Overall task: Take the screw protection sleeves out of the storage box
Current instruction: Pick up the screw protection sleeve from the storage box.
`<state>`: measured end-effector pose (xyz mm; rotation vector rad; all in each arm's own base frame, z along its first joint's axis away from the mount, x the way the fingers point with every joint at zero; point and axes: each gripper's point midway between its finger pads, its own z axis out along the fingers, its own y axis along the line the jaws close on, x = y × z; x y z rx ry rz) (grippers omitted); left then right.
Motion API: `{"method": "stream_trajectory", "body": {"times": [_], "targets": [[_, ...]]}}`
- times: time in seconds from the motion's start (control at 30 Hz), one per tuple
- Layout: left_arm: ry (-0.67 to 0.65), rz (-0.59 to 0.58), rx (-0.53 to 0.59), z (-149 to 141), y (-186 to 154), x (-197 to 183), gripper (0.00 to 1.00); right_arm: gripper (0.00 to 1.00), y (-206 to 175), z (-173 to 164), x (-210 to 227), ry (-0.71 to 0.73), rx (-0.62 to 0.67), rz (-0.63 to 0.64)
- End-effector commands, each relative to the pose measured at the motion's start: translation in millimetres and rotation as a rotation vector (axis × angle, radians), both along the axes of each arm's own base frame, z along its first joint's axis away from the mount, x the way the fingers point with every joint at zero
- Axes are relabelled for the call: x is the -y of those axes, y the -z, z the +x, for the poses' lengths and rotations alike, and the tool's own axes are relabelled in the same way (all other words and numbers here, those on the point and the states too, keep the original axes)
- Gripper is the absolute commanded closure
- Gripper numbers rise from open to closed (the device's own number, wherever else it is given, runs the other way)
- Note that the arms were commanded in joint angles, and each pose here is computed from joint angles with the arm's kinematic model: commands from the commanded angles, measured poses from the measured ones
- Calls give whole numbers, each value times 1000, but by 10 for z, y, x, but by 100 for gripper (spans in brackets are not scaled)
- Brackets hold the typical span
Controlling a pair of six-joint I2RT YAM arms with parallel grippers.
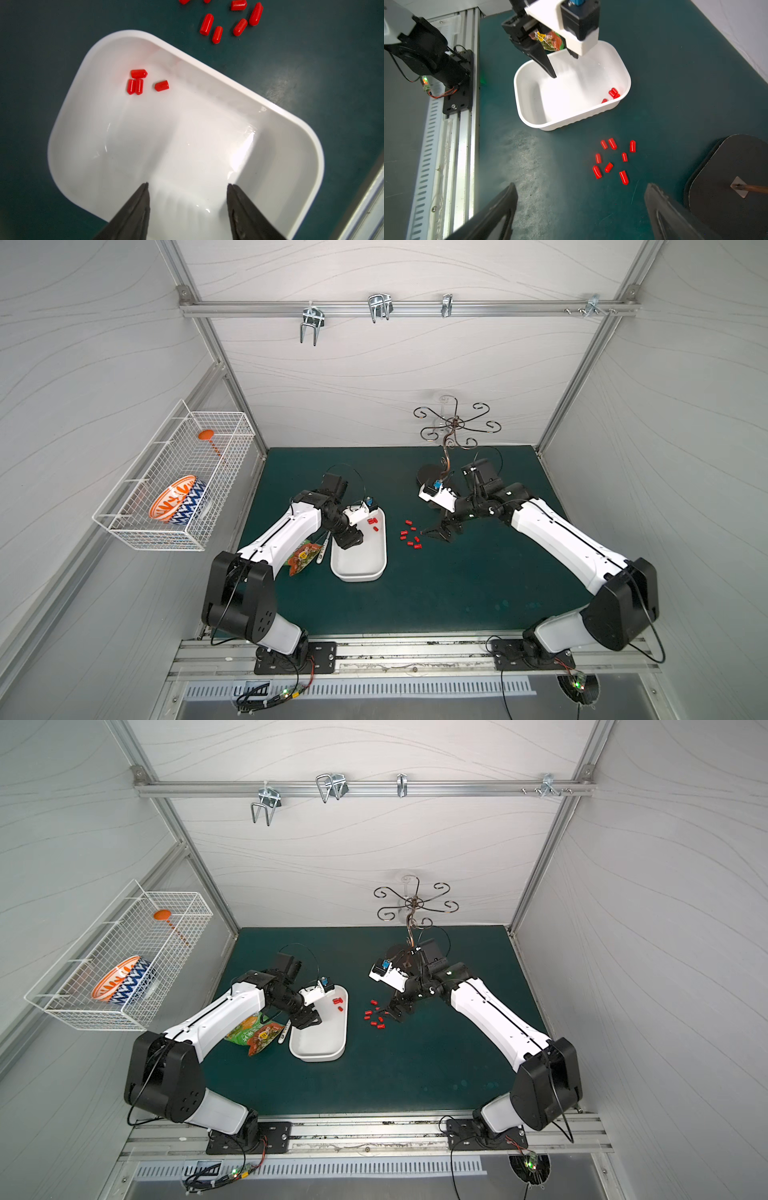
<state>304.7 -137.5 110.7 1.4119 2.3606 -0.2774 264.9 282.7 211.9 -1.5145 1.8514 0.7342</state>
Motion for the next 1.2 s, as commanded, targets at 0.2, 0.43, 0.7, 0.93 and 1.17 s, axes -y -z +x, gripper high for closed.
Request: {"method": "stream_trajectory", "body": {"times": [0.2,0.43,0.7,0.93,1.17], "targets": [[386,-6,190,305,33,234,39,1,61,-246,-82,-145,-37,180],[637,-60,179,410,137,447,44,2,153,-217,-195,-75,-30,277],[786,33,161,568,385,484,52,2,270,-196,-232,-55,-30,259],[811,67,141,655,507,528,58,2,217,-129,-131,-24,-22,255],[819,89,128,701,635,575,62,2,185,-84,-48,-8,-34,259]]}}
